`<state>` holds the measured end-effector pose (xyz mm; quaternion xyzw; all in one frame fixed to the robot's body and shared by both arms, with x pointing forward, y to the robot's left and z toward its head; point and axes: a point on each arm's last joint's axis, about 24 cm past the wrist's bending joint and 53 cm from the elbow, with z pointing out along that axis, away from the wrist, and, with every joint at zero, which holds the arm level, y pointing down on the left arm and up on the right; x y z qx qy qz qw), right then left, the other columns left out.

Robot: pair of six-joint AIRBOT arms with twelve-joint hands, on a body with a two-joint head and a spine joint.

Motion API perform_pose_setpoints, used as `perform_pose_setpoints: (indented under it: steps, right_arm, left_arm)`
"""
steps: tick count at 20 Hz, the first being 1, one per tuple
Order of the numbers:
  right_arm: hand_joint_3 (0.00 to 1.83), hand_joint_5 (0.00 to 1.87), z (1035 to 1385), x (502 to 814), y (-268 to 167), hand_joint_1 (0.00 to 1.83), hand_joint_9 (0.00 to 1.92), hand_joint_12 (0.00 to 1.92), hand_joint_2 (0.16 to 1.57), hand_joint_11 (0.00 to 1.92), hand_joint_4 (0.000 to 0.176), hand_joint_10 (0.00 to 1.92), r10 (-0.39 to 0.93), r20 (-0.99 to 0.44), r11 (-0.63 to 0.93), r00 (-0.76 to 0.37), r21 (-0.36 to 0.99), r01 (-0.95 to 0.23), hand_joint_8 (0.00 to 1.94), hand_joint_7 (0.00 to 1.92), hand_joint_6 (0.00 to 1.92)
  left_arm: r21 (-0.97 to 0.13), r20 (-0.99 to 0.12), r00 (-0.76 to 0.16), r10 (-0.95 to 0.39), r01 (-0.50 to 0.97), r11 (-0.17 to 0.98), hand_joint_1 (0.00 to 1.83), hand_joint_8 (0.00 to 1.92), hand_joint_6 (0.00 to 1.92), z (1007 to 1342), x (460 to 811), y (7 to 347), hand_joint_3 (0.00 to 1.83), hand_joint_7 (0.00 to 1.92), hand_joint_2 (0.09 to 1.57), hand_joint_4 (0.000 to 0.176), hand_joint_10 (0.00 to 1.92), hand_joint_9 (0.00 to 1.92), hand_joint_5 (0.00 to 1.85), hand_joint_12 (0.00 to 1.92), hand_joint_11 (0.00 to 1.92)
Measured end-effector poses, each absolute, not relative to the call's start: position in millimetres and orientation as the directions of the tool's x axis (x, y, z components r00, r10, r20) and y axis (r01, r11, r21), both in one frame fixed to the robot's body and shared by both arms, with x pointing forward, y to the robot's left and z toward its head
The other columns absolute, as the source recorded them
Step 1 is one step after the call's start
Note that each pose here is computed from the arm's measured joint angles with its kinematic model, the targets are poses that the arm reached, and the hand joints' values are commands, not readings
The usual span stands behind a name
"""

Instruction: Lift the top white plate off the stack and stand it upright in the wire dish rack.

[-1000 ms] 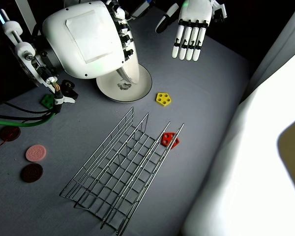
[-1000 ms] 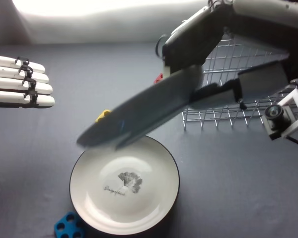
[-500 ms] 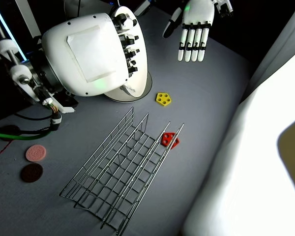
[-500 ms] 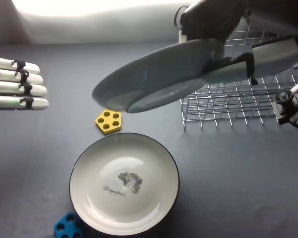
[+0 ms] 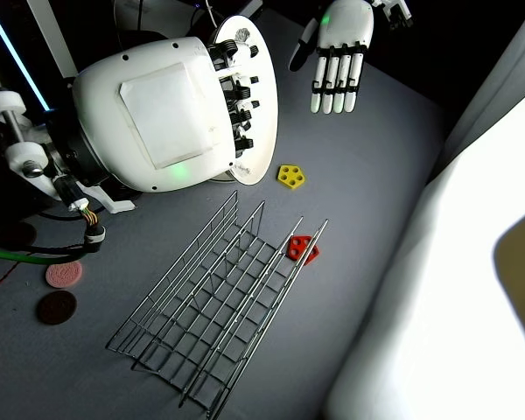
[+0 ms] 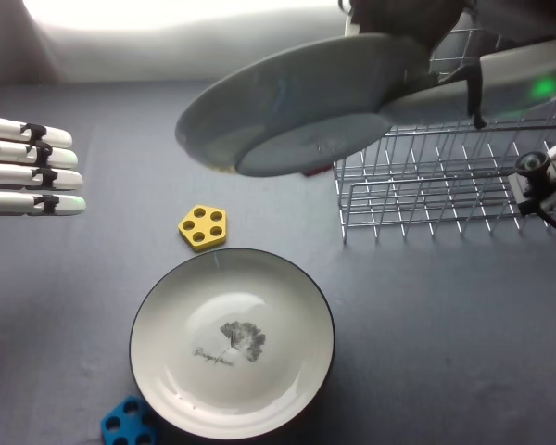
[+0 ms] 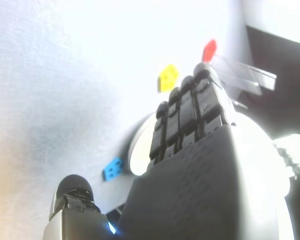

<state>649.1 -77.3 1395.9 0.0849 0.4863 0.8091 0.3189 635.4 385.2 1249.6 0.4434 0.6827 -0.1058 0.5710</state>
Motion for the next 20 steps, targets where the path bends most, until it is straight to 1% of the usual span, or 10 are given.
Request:
perform_pose_setpoints:
  steps: [1, 2, 4, 7, 9, 11, 13, 14, 16, 20]
  right_arm:
    - [0.0, 0.94, 1396.0, 651.8, -80.2, 1.38, 1.1, 0.04, 1.07, 1.36, 0.0, 0.88, 0.603, -0.166, -0.325, -0.781, 0.843, -0.43, 0.74, 1.07, 1.07]
    - [0.0, 0.92, 1395.8, 653.9, -82.3, 1.38, 1.09, 0.03, 1.08, 1.35, 0.0, 0.9, 0.605, -0.16, -0.325, -0.78, 0.844, -0.426, 0.76, 1.06, 1.11]
    - [0.0, 0.94, 1395.3, 660.3, -88.2, 1.38, 1.09, 0.03, 1.08, 1.35, 0.0, 0.88, 0.616, -0.143, -0.326, -0.775, 0.849, -0.416, 0.76, 1.06, 1.09]
    - [0.0, 0.95, 1396.0, 665.0, -94.0, 1.38, 1.08, 0.03, 1.08, 1.35, 0.0, 0.89, 0.626, -0.134, -0.327, -0.768, 0.849, -0.414, 0.75, 1.06, 1.07]
    - [0.0, 0.94, 1396.7, 668.7, -98.5, 1.38, 1.08, 0.02, 1.08, 1.35, 0.0, 0.89, 0.635, -0.129, -0.327, -0.762, 0.849, -0.416, 0.76, 1.06, 1.08]
    - [0.0, 0.9, 1397.1, 672.6, -102.9, 1.37, 1.04, 0.02, 1.1, 1.34, 0.0, 0.95, 0.645, -0.119, -0.328, -0.755, 0.849, -0.414, 0.83, 1.01, 1.16]
    - [0.0, 0.89, 1396.7, 677.4, -106.6, 1.37, 1.04, 0.02, 1.1, 1.34, 0.0, 0.96, 0.655, -0.108, -0.327, -0.748, 0.852, -0.409, 0.8, 1.04, 1.15]
    - [0.0, 0.9, 1396.5, 679.3, -108.4, 1.37, 1.06, 0.02, 1.09, 1.34, 0.0, 0.94, 0.659, -0.106, -0.325, -0.745, 0.853, -0.409, 0.77, 1.05, 1.13]
    - [0.0, 0.91, 1396.8, 681.5, -111.0, 1.38, 1.06, 0.03, 1.09, 1.37, 0.0, 0.93, 0.665, -0.105, -0.323, -0.74, 0.853, -0.411, 0.77, 1.06, 1.13]
    - [0.0, 0.91, 1399.9, 687.5, -119.1, 1.38, 1.06, 0.03, 1.09, 1.37, 0.0, 0.92, 0.68, -0.09, -0.327, -0.728, 0.851, -0.411, 0.78, 1.05, 1.13]
  left_arm:
    - [0.376, -0.868, 0.055, 0.493, 0.721, 0.582, 0.08, 0.0, 0.0, 1251.8, 635.2, 387.3, 0.0, 0.09, 0.98, 0.0, 0.0, 0.09, 0.07, 0.01, 0.13]
    - [0.39, -0.863, 0.065, 0.5, 0.716, 0.579, 0.06, 0.0, 0.0, 1253.5, 635.5, 388.7, 0.0, 0.09, 0.97, 0.0, 0.0, 0.09, 0.08, 0.01, 0.13]
    - [0.412, -0.857, 0.084, 0.509, 0.705, 0.578, 0.06, 0.0, 0.01, 1256.5, 637.3, 390.4, 0.0, 0.1, 0.97, 0.0, 0.0, 0.09, 0.09, 0.0, 0.12]
    - [0.411, -0.858, 0.085, 0.507, 0.704, 0.579, 0.09, 0.0, 0.0, 1257.3, 637.4, 390.4, 0.0, 0.1, 0.97, 0.0, 0.0, 0.09, 0.08, 0.01, 0.13]
    - [0.411, -0.859, 0.086, 0.504, 0.702, 0.582, 0.08, 0.0, 0.0, 1258.4, 637.6, 390.6, 0.0, 0.09, 0.97, 0.0, 0.0, 0.09, 0.08, 0.01, 0.13]
    - [0.414, -0.858, 0.086, 0.506, 0.699, 0.583, 0.05, 0.0, 0.0, 1259.6, 637.3, 392.0, 0.0, 0.08, 0.97, 0.0, 0.0, 0.07, 0.07, 0.0, 0.11]
    - [0.415, -0.858, 0.086, 0.506, 0.699, 0.583, 0.04, 0.0, 0.0, 1260.3, 637.0, 392.4, 0.0, 0.07, 0.97, 0.0, 0.0, 0.06, 0.06, 0.01, 0.12]
    - [0.414, -0.858, 0.087, 0.506, 0.699, 0.583, 0.07, 0.0, 0.0, 1260.4, 636.9, 392.3, 0.0, 0.07, 0.97, 0.0, 0.0, 0.06, 0.06, 0.01, 0.13]
    - [0.414, -0.858, 0.087, 0.506, 0.699, 0.582, 0.07, 0.0, 0.0, 1260.6, 636.8, 392.3, 0.0, 0.06, 0.97, 0.0, 0.0, 0.05, 0.05, 0.0, 0.1]
    - [0.418, -0.857, 0.089, 0.508, 0.696, 0.583, 0.06, 0.01, 0.0, 1262.7, 635.9, 394.1, 0.0, 0.07, 0.98, 0.0, 0.01, 0.07, 0.05, 0.0, 0.1]
